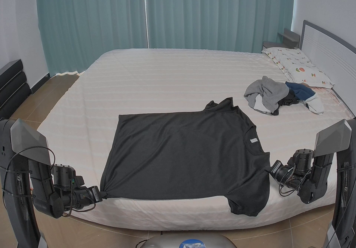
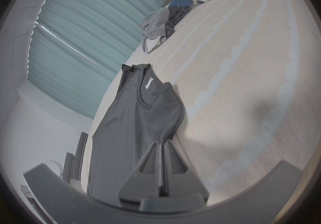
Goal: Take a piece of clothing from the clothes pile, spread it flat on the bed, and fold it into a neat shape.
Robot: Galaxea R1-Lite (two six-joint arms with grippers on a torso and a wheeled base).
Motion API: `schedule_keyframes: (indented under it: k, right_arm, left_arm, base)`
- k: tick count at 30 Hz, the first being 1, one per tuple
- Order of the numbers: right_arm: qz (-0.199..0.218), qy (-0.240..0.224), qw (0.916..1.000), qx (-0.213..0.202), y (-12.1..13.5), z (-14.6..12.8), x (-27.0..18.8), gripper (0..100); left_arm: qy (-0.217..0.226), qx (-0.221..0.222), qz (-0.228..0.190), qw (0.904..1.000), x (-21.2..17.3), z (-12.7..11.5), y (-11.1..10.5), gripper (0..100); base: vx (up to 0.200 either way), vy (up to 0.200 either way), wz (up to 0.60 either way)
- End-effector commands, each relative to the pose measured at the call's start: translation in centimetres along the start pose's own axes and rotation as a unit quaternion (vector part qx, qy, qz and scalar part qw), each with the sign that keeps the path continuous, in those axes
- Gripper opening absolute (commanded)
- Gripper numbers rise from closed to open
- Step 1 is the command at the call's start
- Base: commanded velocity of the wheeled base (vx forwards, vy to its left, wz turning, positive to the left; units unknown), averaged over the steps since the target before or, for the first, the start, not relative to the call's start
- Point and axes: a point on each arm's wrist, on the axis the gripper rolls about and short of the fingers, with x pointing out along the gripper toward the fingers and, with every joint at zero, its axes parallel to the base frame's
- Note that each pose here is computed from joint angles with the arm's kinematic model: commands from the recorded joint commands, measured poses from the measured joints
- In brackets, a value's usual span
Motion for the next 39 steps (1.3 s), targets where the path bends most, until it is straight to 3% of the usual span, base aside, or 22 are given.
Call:
schedule_keyframes:
  k: [1,11,19,20,31,36,39]
  right_arm:
    - [0.011,-0.011,0.9999,-0.004,0.6,0.8,0.8,0]
    - [0.026,-0.025,0.9993,-0.009,1.6,2.2,2.6,0]
    - [0.033,-0.013,0.9993,-0.013,1.3,1.3,3.5,0]
    - [0.035,-0.016,0.9992,-0.013,1.2,1.3,3.5,100]
    - [0.056,-0.010,0.9983,-0.006,0.9,2.5,-0.5,100]
    - [0.061,0.035,0.9972,-0.027,-0.2,2.1,-2.7,100]
    - [0.070,0.085,0.9926,-0.050,-0.9,0.7,-3.4,100]
  left_arm:
    - [0.000,0.000,0.000,1.0000,0.0,0.0,0.0,0]
    - [0.000,0.000,0.000,1.0000,0.0,0.0,0.0,0]
    - [-0.001,0.001,0.000,1.0000,0.0,0.0,0.0,0]
    - [-0.001,0.001,0.000,1.0000,0.0,0.0,0.0,0]
    - [-0.001,0.001,0.001,1.0000,0.0,0.0,0.0,0]
    - [-0.002,0.001,0.000,1.0000,0.1,0.1,0.0,0]
    - [-0.002,0.001,0.000,1.0000,0.1,0.1,0.0,0]
  base:
    - [0.000,0.000,0.00]
    - [0.000,0.000,0.00]
    - [0.000,0.000,0.00]
    - [0.000,0.000,0.00]
    - [0.000,0.000,0.00]
    - [0.000,0.000,0.00]
    - [0.000,0.000,0.00]
